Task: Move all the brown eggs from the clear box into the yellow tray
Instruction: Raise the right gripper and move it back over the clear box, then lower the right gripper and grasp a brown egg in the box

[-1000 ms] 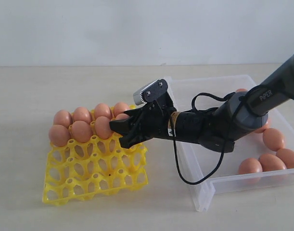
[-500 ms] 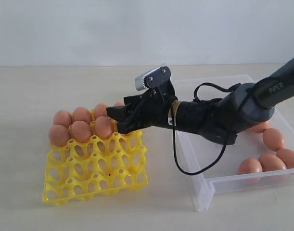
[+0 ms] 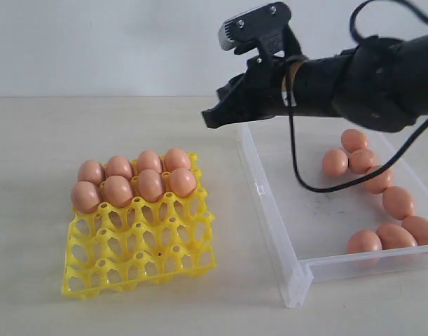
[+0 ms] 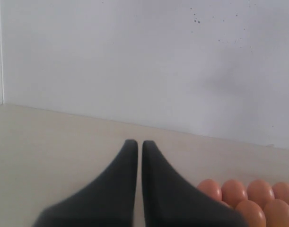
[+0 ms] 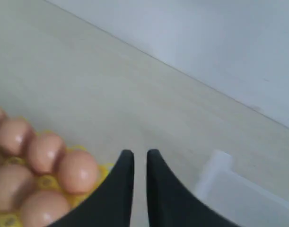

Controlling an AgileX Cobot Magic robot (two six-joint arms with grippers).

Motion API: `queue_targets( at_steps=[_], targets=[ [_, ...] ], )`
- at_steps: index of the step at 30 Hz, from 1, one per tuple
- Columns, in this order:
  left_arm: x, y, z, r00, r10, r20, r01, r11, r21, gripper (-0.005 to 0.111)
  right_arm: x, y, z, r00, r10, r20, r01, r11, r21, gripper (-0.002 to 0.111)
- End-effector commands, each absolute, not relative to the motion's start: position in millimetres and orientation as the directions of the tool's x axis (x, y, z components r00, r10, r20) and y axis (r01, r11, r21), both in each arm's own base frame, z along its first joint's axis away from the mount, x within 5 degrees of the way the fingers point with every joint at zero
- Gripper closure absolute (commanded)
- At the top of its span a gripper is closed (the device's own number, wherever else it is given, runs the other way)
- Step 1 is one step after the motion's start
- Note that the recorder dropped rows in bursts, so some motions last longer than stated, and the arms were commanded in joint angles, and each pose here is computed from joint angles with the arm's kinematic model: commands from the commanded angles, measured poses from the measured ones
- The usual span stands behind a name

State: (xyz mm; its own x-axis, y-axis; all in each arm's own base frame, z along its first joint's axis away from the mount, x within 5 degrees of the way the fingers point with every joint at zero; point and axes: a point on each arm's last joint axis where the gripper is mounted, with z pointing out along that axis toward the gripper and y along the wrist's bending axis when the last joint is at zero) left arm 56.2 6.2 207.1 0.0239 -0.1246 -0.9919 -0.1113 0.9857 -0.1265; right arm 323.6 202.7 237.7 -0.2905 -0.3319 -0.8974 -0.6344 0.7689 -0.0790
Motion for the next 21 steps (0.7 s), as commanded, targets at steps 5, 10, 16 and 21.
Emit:
queue_targets(
  at_steps=[5,10,16,21],
  targets=[
    [56.2,6.1,206.4,0.028,-0.142,-0.989,-0.108,0.984,-0.144,0.103,331.7,107.9,258.9,-0.709,-0.414,-0.571,-0.252,0.905,-0.342,0.109],
    [56.2,6.0,206.1,0.025,-0.142,-0.990,-0.109,0.984,-0.144,0.103,333.4,74.1,227.0,-0.882,-0.315,-0.350,-0.274,0.948,-0.162,0.109],
    [56.2,6.0,206.1,0.025,-0.142,-0.990,-0.109,0.984,-0.144,0.103,327.8,61.1,190.3,-0.938,-0.337,-0.076,-0.329,0.939,-0.102,0.104],
    [56.2,6.1,206.4,0.028,-0.142,-0.989,-0.108,0.984,-0.144,0.103,330.3,61.8,190.6,-0.930,-0.353,-0.103,-0.342,0.934,-0.106,0.057]
  ],
)
